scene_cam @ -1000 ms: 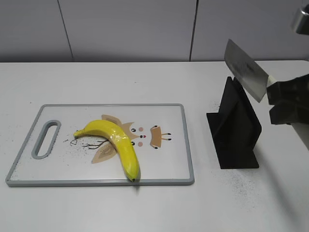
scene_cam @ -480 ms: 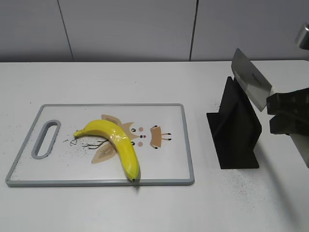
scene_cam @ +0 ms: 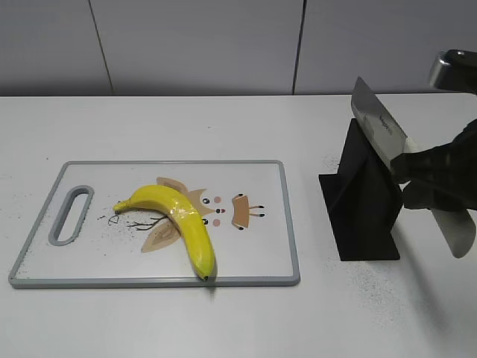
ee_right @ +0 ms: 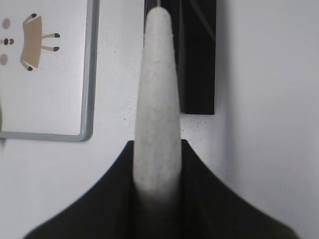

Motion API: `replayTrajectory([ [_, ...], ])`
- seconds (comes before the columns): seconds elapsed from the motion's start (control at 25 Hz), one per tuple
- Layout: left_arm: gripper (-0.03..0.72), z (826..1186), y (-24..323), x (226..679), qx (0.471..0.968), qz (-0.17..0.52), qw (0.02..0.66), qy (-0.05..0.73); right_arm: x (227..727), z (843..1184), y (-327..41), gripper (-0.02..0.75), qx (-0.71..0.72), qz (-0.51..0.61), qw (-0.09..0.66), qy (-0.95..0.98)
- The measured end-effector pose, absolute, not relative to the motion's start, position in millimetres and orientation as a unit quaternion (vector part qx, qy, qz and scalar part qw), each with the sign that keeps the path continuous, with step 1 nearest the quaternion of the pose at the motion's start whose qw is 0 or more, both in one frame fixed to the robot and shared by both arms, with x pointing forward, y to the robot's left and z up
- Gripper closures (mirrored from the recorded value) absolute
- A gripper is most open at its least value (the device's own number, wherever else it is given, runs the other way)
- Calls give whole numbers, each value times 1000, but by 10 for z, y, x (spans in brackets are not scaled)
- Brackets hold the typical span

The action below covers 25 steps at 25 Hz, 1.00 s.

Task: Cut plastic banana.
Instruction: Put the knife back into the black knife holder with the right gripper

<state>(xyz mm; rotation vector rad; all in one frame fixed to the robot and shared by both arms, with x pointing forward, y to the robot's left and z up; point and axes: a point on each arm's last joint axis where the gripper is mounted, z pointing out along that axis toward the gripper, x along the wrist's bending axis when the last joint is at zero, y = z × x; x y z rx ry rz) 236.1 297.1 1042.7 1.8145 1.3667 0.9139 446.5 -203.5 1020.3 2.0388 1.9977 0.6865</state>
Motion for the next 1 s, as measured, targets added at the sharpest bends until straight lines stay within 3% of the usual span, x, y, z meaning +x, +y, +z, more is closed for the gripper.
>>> replayTrajectory([
  [0.2, 103, 10429, 2971, 2362, 697, 352, 340, 525, 4559, 10074, -1994, 577, 690, 221, 102, 682],
  [0.68, 103, 10429, 2971, 2362, 696, 352, 340, 525, 4544, 10192, -2015, 577, 702, 257, 113, 654],
  [1.0, 103, 10429, 2971, 2362, 696, 352, 340, 525, 4586, 10097, -1996, 577, 707, 238, 108, 658],
])
